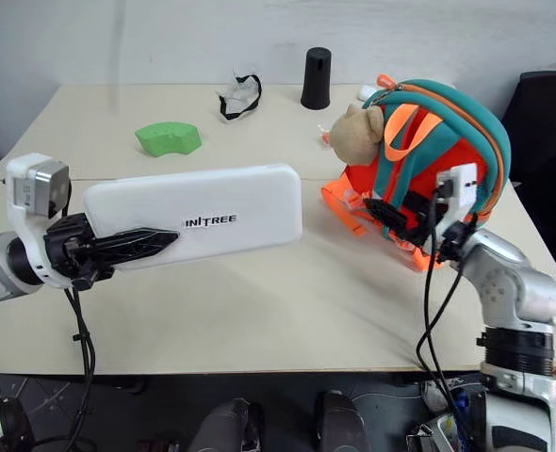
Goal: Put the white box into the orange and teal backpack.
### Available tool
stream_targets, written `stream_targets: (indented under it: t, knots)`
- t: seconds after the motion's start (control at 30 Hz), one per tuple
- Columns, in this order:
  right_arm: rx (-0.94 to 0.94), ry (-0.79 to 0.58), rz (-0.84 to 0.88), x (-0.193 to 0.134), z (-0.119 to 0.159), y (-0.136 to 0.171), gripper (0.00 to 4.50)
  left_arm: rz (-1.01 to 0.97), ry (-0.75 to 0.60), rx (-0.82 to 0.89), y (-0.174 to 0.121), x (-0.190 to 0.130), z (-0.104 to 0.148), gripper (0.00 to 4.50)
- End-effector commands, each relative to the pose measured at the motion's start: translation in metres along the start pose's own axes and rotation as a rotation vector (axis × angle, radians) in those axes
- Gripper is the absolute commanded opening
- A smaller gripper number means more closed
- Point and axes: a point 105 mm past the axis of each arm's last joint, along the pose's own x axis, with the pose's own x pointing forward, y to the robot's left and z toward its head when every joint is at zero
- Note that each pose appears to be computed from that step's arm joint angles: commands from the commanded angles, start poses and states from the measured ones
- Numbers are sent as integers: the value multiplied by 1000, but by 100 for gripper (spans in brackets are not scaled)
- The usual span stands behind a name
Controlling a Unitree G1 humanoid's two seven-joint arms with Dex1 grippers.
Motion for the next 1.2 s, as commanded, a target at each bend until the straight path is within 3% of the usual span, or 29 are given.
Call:
stream_targets:
  t: [0.03,0.1,0.27,0.43,0.7,0.87,1.2]
  knots:
    - [-20,-70,17,20,14,0,411,-4,-21,46,-3,-1,10,132]
    - [-21,-89,29,25,16,0,358,3,-24,47,-2,-1,11,132]
    - [-138,-84,113,20,13,16,177,52,-80,25,8,-8,17,132]
    - [-123,-108,191,6,18,31,7,89,-125,13,15,-13,21,132]
    - [-78,-36,531,-46,33,90,3,136,-141,29,32,-20,36,132]
    - [-43,149,724,-88,24,130,3,102,-133,54,41,-14,47,132]
    - [14,217,858,-113,25,164,3,-87,-16,123,28,22,36,132]
